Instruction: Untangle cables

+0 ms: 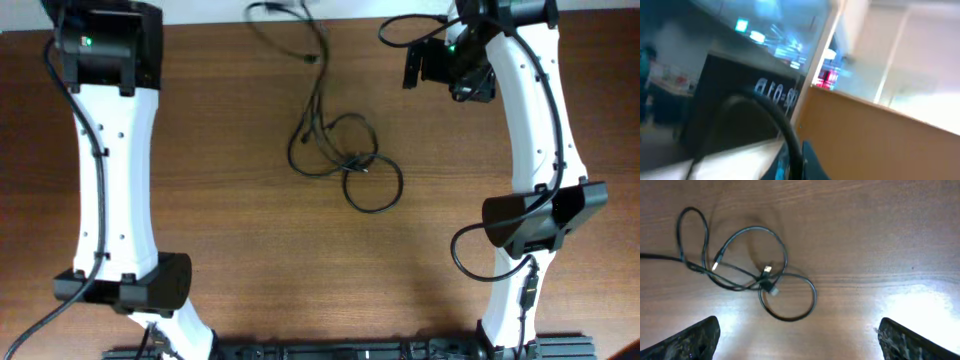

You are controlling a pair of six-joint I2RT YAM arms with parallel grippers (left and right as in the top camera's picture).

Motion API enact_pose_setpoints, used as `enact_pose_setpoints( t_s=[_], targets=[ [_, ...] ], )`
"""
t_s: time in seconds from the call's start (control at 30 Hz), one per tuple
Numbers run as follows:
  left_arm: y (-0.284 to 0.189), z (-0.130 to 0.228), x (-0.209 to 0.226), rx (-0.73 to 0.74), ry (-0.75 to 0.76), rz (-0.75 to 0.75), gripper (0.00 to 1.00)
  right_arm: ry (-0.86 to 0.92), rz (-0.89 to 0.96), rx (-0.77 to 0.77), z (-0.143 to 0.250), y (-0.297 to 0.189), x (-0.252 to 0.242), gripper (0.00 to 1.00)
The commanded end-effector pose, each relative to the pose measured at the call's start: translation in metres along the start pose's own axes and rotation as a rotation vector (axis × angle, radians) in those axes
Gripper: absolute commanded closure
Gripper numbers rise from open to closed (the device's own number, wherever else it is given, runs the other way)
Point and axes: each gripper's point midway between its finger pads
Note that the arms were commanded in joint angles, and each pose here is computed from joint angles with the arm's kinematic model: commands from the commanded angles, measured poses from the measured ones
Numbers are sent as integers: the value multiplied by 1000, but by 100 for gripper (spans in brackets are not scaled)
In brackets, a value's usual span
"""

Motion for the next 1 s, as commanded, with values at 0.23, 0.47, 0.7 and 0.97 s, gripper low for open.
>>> enact_pose_setpoints(
  t_s=[0.23, 0.47, 0.7, 0.97],
  targets=[
    [-32, 13, 60, 70, -38, -380, 100, -16, -70, 17, 2, 4, 15, 1],
    [-30, -67, -97, -182, 480, 195, 100, -16, -129, 46, 7, 3, 25, 2],
    [-62, -54, 59, -25, 480, -469, 100, -26, -123, 55, 9, 3, 23, 1],
    [-161, -82, 149, 40, 552, -915, 100, -45, -120, 64, 12, 3, 22, 1]
  ],
)
Point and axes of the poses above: each gripper's point midway between its finger pads, its own y axis out along the fingers, its own x axis along the line the jaws close on, z = x × y, and after that the axes turned 4 degrees about y, right-handed
